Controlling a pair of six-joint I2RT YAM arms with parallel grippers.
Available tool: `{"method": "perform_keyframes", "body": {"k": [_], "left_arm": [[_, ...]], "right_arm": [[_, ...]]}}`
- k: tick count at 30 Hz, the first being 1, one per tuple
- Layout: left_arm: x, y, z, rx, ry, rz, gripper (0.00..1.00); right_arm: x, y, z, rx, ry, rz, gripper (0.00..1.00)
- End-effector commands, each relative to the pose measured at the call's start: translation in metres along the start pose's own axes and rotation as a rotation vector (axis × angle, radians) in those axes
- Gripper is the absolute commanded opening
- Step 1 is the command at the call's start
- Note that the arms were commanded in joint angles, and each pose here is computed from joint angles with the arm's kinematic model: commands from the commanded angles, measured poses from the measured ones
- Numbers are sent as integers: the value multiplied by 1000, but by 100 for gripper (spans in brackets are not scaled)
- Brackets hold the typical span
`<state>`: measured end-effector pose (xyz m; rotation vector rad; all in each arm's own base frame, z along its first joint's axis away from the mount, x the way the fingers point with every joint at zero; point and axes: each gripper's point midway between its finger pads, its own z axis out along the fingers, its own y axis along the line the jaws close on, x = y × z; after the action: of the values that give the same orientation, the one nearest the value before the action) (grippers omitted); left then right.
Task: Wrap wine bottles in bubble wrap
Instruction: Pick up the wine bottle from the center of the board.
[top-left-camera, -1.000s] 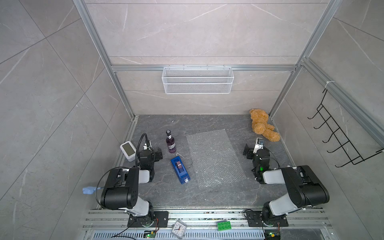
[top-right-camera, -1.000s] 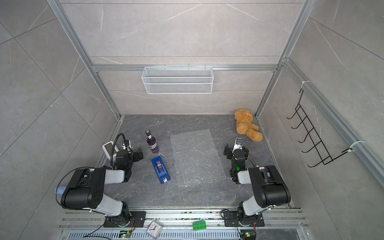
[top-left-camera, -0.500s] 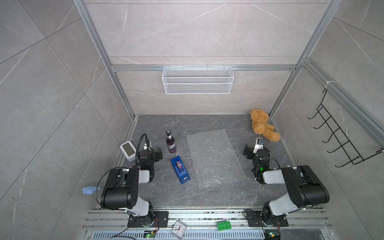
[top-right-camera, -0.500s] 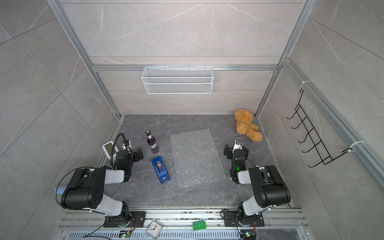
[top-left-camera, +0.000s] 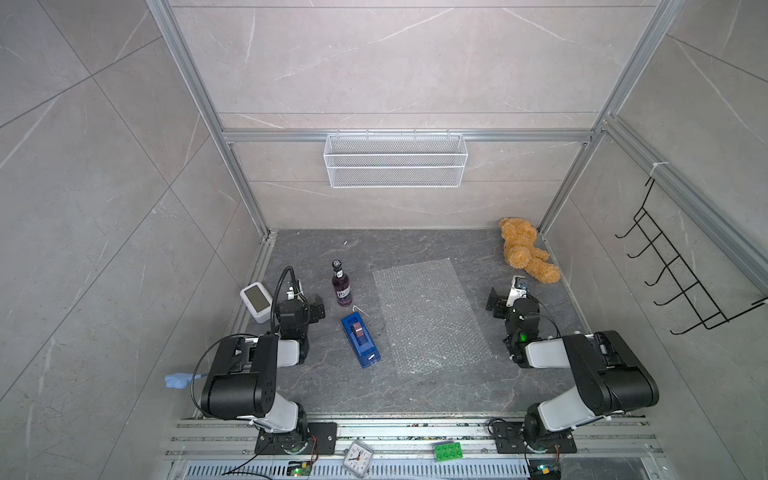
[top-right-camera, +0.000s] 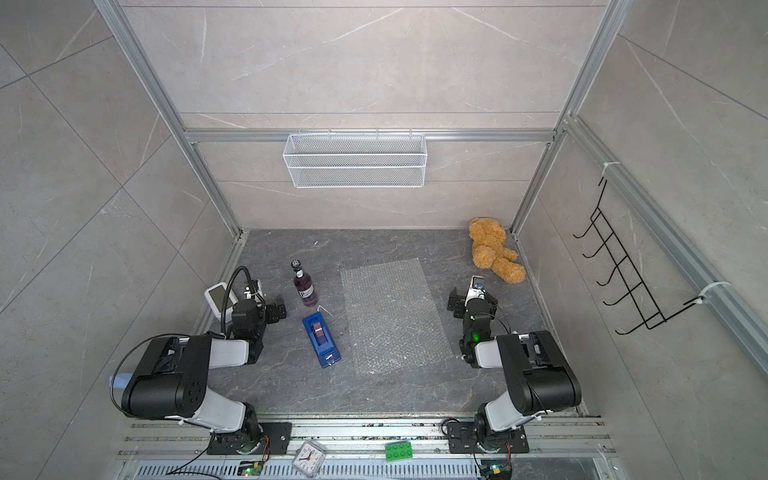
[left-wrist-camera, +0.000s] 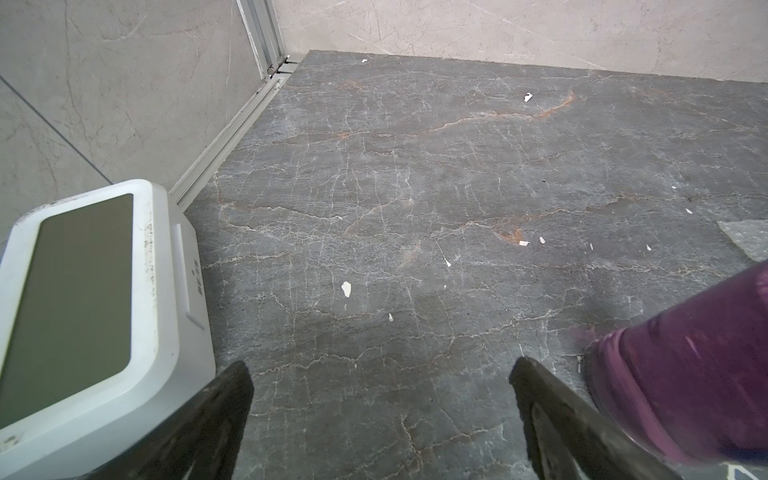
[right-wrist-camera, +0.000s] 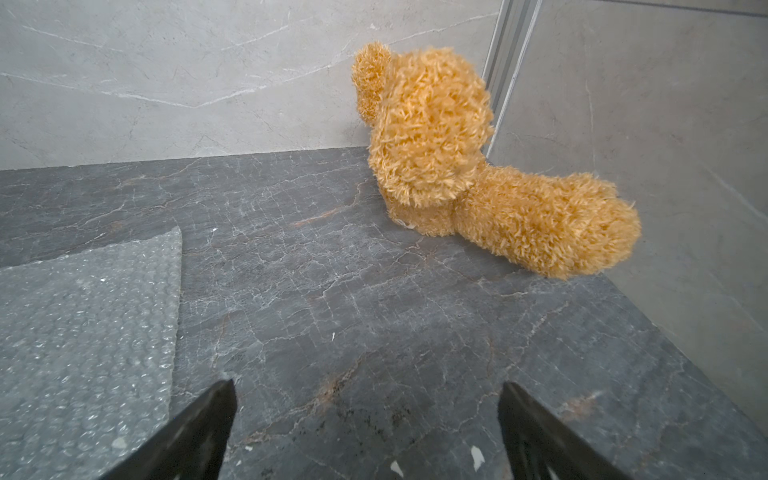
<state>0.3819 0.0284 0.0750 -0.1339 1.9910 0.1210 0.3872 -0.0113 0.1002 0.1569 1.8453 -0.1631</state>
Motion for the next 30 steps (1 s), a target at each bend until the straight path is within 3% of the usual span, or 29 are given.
{"method": "perform_keyframes", "body": {"k": [1, 9, 13, 18, 21, 25, 30], "left_arm": [[-11, 5, -3, -16, -34, 3, 100], [-20, 11, -15, -56, -59, -10, 100], [-50, 23, -32, -119, -44, -27, 100], [-90, 15, -64, -51, -100, 20, 100], [-108, 1, -88, 42, -96, 61, 99], [-123, -28, -118, 229, -75, 137, 94], [-126, -57, -141, 413, -61, 188, 95]], "right_arm": [[2, -1, -3, -5, 5, 11, 100], [1, -1, -4, -5, 0, 11, 100], [-6, 3, -8, -36, -13, 6, 100], [-22, 13, -20, -105, -21, -22, 100], [-30, 16, -24, -120, 23, -24, 99], [-38, 27, -23, -155, 180, 46, 95], [-43, 73, -27, -280, 334, 51, 90]]}}
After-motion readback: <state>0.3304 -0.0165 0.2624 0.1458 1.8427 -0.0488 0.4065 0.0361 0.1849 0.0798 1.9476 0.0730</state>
